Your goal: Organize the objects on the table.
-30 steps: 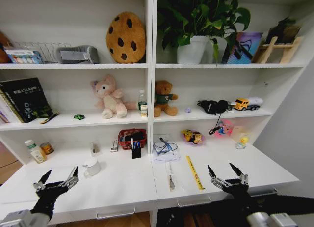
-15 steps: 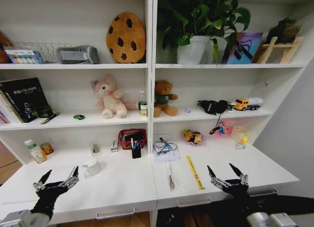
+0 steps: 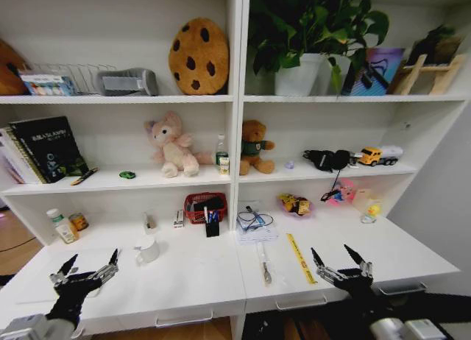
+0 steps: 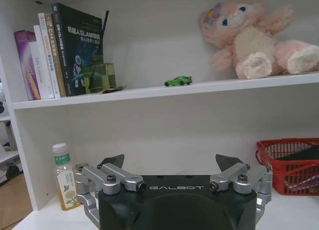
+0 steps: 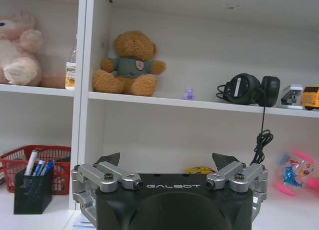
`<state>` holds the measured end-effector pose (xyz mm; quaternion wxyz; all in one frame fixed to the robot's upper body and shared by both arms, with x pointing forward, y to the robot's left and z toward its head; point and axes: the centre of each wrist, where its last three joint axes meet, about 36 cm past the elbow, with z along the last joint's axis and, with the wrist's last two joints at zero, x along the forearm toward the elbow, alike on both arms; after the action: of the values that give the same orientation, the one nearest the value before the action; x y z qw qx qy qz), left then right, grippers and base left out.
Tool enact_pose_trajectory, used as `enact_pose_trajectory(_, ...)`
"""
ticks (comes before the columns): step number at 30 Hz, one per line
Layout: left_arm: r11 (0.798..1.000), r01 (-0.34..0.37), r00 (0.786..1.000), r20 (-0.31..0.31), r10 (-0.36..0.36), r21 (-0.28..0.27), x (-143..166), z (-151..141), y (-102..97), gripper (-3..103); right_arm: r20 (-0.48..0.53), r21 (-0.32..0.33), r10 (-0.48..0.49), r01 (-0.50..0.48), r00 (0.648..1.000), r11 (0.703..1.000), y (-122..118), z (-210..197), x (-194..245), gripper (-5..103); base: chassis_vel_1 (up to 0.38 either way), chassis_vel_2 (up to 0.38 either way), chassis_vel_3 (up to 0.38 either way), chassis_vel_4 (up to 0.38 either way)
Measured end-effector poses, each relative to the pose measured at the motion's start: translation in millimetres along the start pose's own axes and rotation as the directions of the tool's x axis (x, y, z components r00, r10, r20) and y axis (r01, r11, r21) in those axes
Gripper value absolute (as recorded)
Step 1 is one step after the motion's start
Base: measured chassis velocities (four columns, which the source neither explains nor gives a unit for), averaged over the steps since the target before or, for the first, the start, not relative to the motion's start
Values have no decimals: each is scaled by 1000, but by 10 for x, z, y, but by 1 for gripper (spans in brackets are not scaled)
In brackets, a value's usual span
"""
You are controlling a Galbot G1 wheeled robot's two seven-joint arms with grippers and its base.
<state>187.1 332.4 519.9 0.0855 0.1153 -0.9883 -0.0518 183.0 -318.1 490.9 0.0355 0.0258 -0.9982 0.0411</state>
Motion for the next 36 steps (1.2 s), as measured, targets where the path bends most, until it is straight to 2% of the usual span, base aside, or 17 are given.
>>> enact_pose_trajectory(11, 1000, 0, 1000, 0, 0, 0, 0, 0, 0, 100, 1, 0, 0, 0, 1000, 1000, -1, 2, 0, 100, 241, 248, -243, -240)
enact_pose_trajectory(26, 1000, 1, 1000, 0, -1, 0, 0, 0, 0, 100, 1, 0, 0, 0, 1000, 1000, -1, 3, 0, 100, 334, 345, -340, -337)
enact_pose_trajectory(36, 1000, 0, 1000, 0, 0, 0, 0, 0, -1, 100, 1, 0, 1, -1, 1000, 1000, -2, 3, 0, 100, 72, 21, -35, -55)
